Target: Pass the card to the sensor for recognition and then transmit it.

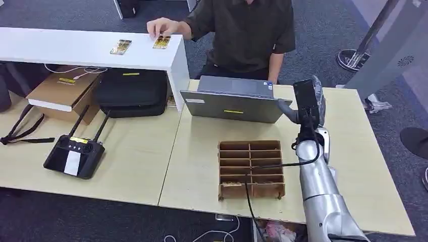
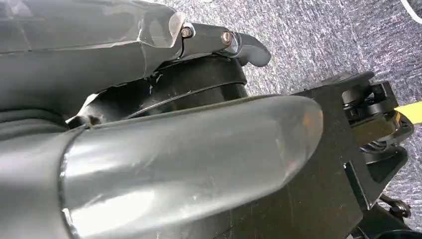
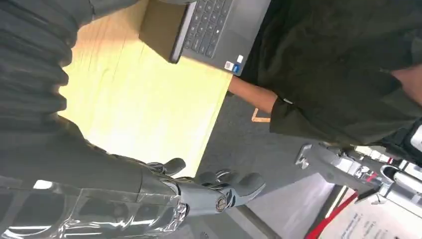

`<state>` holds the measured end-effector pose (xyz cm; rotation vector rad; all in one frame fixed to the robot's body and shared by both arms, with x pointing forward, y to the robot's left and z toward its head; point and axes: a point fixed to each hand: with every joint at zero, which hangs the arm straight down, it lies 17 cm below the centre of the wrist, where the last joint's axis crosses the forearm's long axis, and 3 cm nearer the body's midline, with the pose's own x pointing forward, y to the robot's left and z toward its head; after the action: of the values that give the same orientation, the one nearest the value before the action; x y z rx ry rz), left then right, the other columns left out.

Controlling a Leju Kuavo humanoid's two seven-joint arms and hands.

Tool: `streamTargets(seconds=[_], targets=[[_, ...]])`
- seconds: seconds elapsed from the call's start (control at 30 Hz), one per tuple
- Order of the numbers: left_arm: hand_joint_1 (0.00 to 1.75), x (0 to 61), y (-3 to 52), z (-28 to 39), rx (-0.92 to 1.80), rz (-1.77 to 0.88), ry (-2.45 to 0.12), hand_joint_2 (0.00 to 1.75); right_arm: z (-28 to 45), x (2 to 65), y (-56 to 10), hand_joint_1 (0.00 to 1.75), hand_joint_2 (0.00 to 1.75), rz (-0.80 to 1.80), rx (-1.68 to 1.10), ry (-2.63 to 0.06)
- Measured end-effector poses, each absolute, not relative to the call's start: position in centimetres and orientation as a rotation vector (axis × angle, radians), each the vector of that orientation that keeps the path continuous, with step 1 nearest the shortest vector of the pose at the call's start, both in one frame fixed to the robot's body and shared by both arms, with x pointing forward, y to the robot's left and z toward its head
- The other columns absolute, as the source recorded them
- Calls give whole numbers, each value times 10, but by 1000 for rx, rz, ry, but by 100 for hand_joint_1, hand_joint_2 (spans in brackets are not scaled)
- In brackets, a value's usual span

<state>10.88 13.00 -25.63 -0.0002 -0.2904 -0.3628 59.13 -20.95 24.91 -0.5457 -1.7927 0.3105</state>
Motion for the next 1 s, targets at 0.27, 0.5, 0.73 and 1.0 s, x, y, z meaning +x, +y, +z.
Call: streamTargets(seconds=[0.27,0.5,0.73,1.0], targets=[[0,108,129,-256,-7,-349,-295,0,268,584,-222,0,175,262,-578,-1873],[0,108,129,-256,-12,-330,-305,0,293,575,-234,0,175,240,-641,-1956],[0,106,130,-256,-18,-291,-310,0,322,560,-251,0,175,221,-732,-2033],[0,104,133,-257,-15,-253,-314,0,352,542,-284,0,175,193,-840,-2088]])
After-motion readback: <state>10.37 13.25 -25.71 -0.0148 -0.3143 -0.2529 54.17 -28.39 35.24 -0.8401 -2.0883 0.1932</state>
